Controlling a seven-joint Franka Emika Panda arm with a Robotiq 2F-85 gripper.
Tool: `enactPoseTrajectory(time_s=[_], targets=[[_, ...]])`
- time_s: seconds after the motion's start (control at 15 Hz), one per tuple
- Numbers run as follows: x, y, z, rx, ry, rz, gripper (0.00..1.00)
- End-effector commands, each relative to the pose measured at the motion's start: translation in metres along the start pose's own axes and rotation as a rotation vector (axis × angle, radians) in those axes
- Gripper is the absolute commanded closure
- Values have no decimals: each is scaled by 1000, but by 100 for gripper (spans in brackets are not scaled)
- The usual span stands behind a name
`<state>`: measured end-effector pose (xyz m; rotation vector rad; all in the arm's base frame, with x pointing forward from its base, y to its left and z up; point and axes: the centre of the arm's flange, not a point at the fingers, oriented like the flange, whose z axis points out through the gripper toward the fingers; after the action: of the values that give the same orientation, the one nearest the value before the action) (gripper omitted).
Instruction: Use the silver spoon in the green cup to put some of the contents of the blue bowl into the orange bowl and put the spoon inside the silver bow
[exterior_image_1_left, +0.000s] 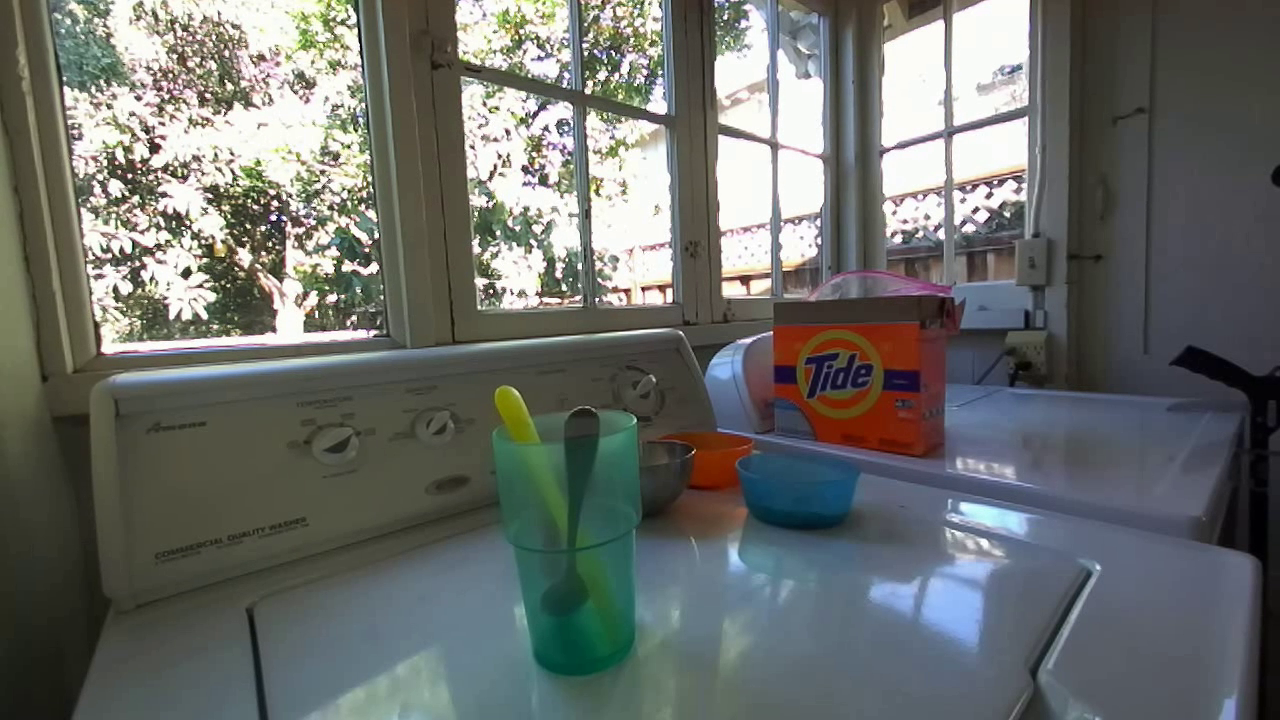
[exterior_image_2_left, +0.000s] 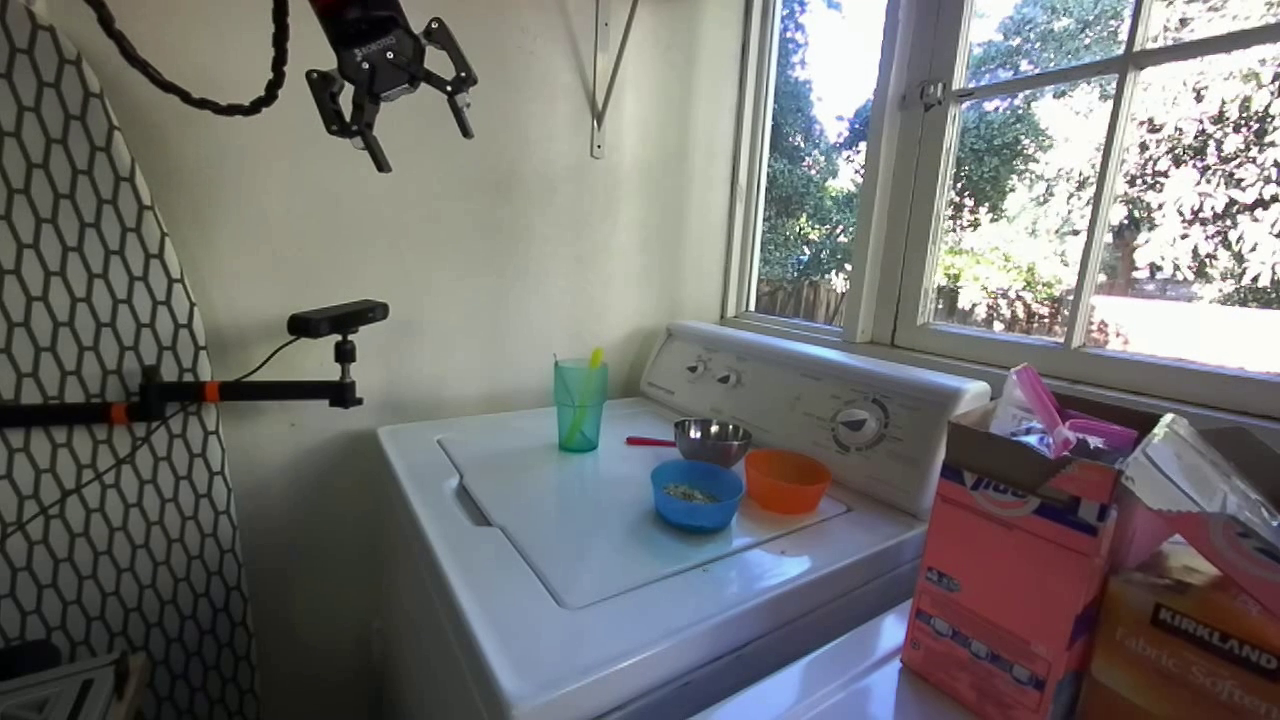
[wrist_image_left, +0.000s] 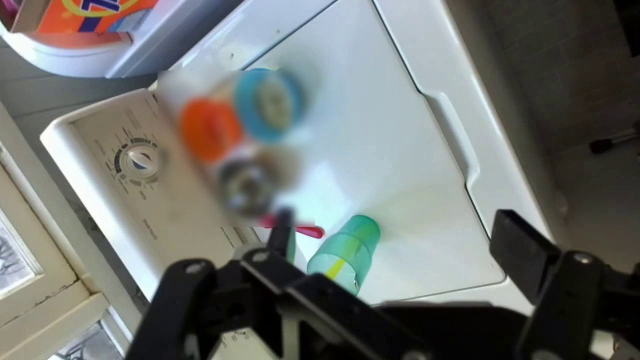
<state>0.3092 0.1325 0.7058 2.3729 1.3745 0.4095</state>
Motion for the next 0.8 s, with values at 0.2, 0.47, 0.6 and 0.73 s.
enactPoseTrajectory(time_s=[0.2,0.47,0.6,0.73], targets=[[20,4,0,1,-4,-24,0],[37,24,11,8,24,-37,0],[60,42,20,37,42,-42,0],[88,57,33,102,72,-100,0]])
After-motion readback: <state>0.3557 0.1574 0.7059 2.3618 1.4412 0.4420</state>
